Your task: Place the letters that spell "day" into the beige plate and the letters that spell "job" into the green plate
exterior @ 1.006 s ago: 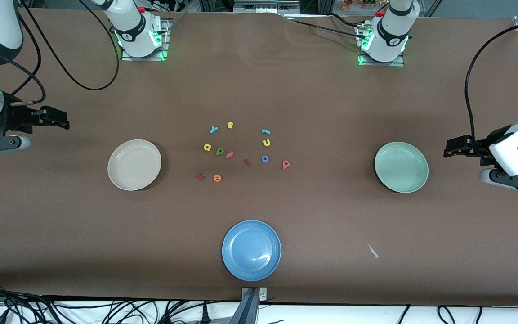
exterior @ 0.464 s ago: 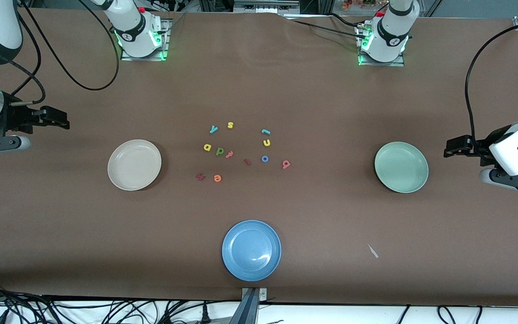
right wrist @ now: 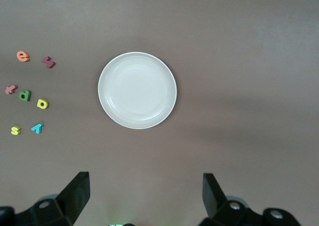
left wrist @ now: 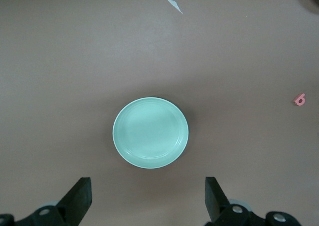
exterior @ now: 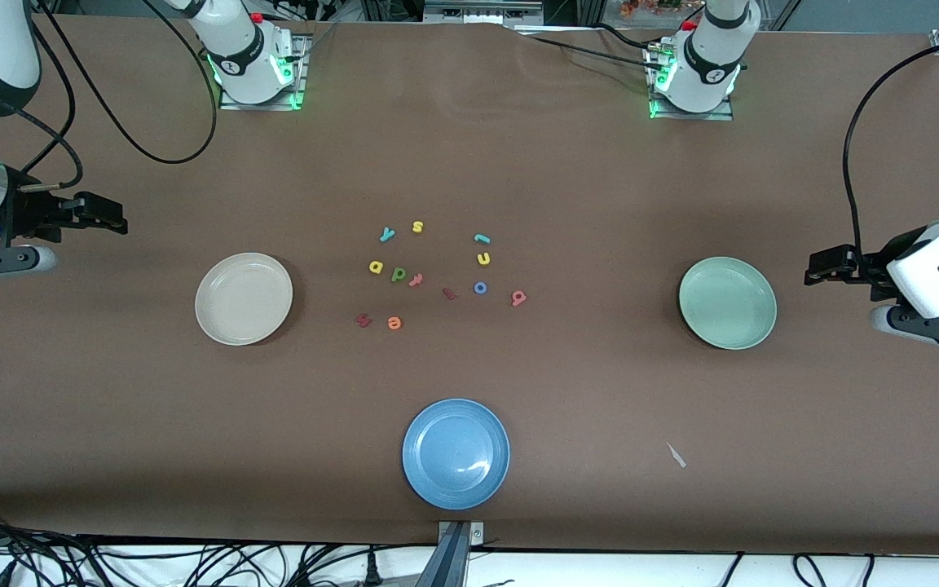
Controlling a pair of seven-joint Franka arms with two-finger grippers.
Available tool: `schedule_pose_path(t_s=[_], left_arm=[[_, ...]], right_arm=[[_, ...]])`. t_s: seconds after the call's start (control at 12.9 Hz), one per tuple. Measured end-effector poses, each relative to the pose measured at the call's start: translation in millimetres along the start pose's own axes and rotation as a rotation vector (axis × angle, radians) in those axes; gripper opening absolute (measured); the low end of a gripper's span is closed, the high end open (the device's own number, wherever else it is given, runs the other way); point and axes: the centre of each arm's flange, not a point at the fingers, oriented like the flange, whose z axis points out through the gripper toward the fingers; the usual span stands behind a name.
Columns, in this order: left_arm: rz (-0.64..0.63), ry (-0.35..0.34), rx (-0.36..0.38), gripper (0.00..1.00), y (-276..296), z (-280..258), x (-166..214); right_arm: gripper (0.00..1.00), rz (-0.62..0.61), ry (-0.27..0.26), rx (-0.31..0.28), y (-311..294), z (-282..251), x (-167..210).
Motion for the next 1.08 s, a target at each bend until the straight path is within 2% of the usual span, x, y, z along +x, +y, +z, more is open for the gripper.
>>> schedule_pose_path(t_s=[1.08], left_arm=[[-0.007,0.001,0.001,1.0,-3.7,-2.9,-2.5]], right_arm=[[1.0,0.0,-0.005,0.003,-0.3,2.1,0.7]])
